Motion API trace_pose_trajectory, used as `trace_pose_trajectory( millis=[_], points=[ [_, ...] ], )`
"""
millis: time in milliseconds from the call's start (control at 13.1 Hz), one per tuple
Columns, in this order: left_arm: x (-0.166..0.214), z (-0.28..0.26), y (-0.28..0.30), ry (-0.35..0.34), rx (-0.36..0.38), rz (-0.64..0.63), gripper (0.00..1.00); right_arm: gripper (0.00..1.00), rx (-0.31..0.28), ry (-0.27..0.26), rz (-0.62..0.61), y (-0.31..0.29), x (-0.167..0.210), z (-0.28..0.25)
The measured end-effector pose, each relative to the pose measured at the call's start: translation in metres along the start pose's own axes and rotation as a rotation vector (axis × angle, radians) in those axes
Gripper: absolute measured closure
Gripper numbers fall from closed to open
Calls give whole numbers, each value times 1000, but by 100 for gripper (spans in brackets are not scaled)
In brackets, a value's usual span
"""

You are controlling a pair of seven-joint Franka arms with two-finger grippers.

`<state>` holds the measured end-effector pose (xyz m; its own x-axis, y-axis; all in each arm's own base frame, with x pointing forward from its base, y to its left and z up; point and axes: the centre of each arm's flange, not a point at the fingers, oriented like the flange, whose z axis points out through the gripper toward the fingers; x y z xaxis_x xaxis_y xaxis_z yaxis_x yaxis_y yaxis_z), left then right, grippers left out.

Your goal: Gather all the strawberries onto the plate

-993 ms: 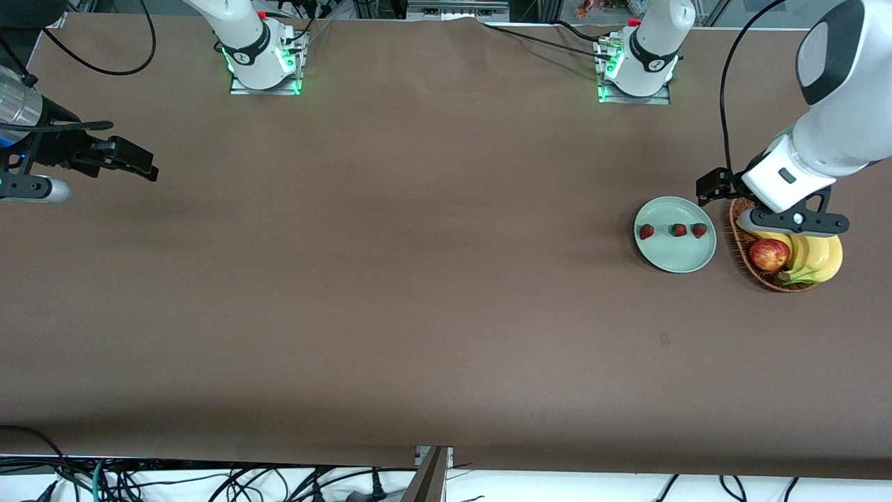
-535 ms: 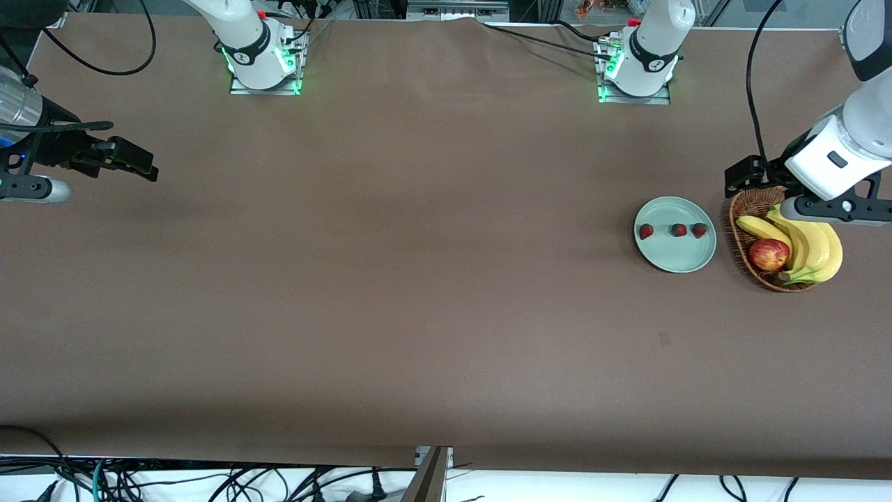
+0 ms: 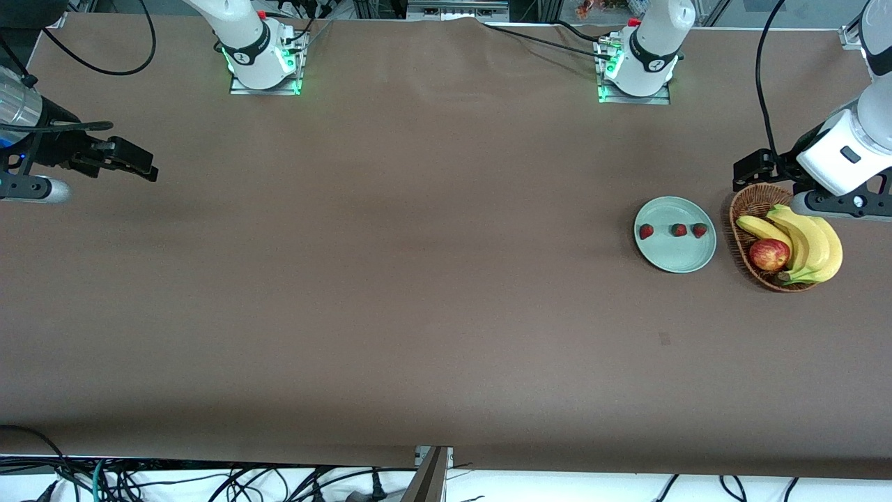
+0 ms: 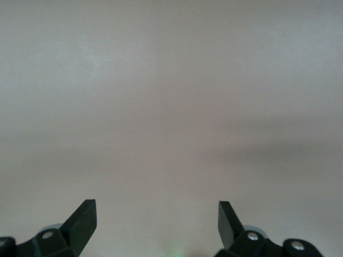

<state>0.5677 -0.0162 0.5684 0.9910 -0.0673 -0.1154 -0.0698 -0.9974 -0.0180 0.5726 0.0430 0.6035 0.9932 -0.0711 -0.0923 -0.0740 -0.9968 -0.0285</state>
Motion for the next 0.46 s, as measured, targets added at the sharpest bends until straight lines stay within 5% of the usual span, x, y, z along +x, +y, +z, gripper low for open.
trace_pose_trajectory(
  millis=[458],
  points=[
    [0,-3,5,7,-23,5,0,0,0,0,0,0,0,0]
  ],
)
